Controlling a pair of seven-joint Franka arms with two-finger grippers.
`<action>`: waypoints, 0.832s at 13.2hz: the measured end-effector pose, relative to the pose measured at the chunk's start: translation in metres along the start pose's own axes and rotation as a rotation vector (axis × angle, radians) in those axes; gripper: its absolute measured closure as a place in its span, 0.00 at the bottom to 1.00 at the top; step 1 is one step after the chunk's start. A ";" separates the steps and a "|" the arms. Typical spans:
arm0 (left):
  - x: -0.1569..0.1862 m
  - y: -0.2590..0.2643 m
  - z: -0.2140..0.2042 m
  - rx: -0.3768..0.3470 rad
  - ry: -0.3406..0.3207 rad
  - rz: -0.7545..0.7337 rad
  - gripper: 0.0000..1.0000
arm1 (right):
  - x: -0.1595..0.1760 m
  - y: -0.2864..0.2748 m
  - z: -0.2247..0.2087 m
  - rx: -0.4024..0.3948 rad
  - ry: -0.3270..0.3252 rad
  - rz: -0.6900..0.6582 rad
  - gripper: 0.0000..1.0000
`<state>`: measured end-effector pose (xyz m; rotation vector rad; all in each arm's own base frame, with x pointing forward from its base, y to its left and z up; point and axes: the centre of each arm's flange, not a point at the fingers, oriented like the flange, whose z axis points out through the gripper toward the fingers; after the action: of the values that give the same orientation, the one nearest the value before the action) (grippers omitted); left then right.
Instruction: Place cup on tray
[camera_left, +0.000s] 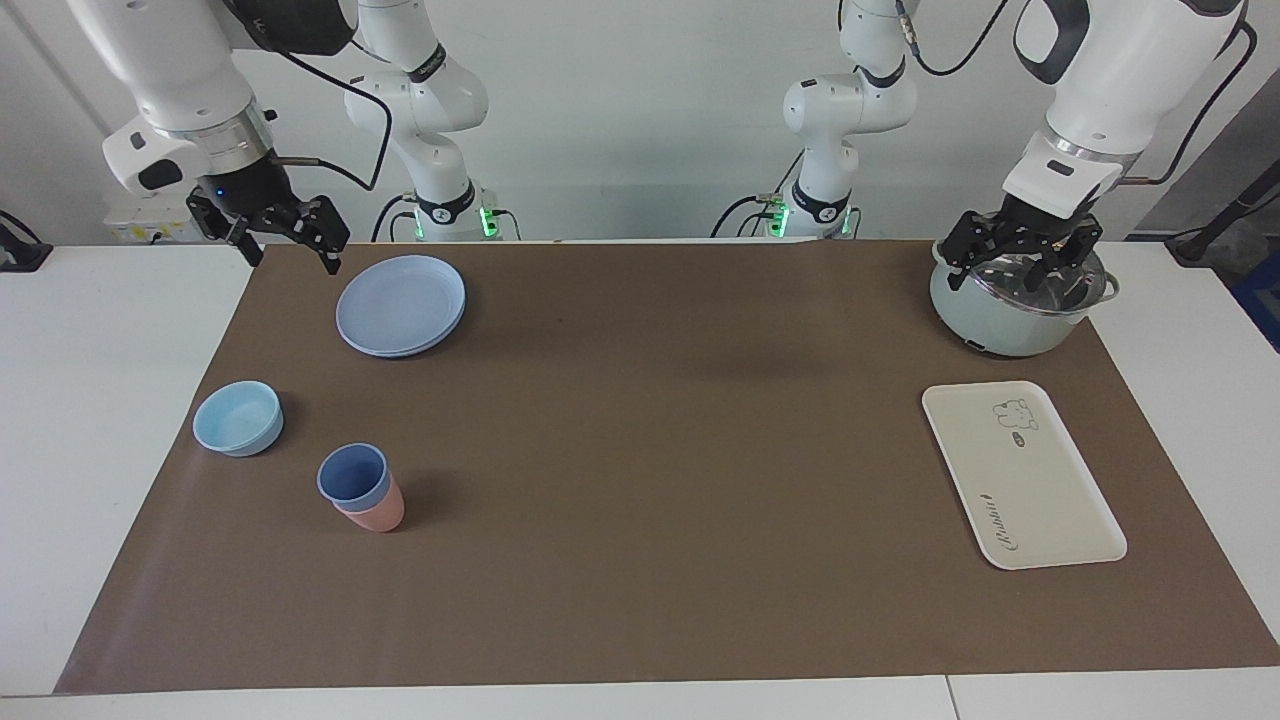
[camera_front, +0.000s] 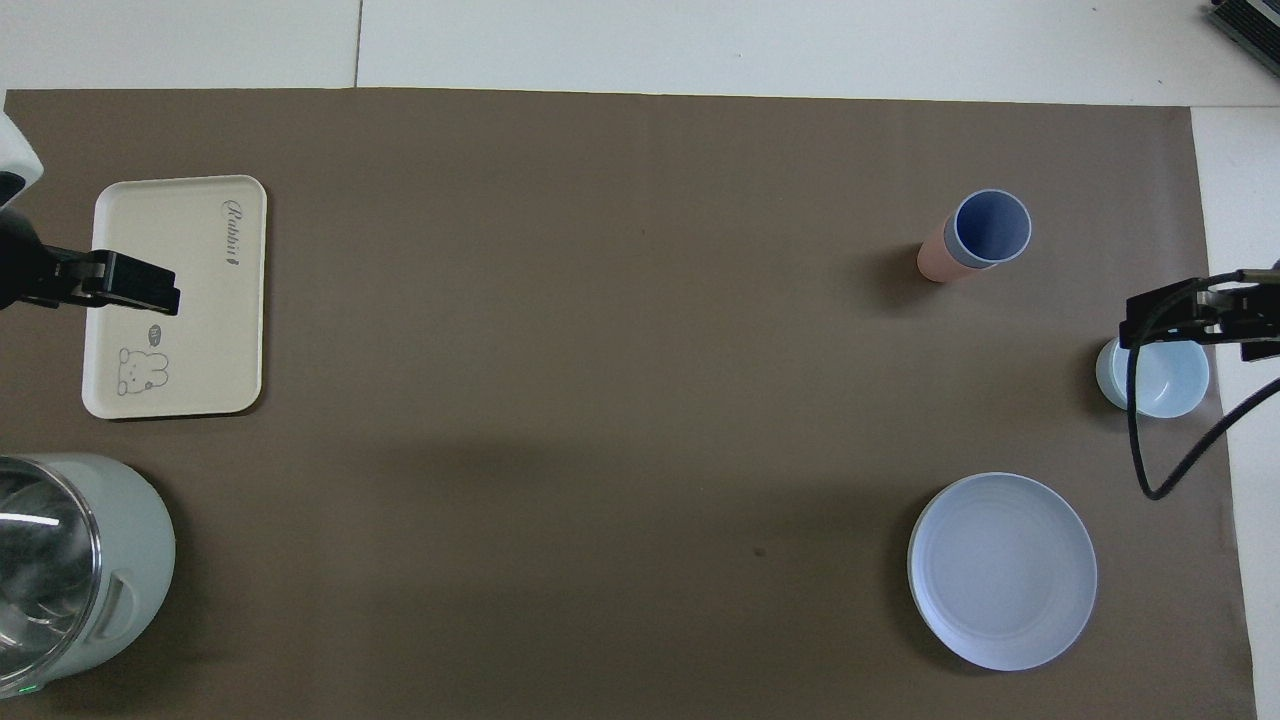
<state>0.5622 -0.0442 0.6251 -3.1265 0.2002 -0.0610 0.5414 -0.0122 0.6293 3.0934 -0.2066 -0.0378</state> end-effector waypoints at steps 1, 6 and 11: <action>0.000 0.000 0.000 0.000 0.000 0.000 0.00 | 0.000 0.000 0.000 0.000 0.000 -0.001 0.00; 0.000 0.000 0.000 0.000 0.003 0.000 0.00 | -0.001 -0.001 0.000 0.000 -0.004 -0.008 0.00; 0.000 0.000 0.000 0.000 0.004 0.000 0.00 | -0.001 -0.001 0.001 -0.001 -0.005 -0.008 0.00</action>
<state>0.5626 -0.0443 0.6255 -3.1265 0.2001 -0.0678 0.5410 -0.0109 0.6284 3.0939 -0.1939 -0.0458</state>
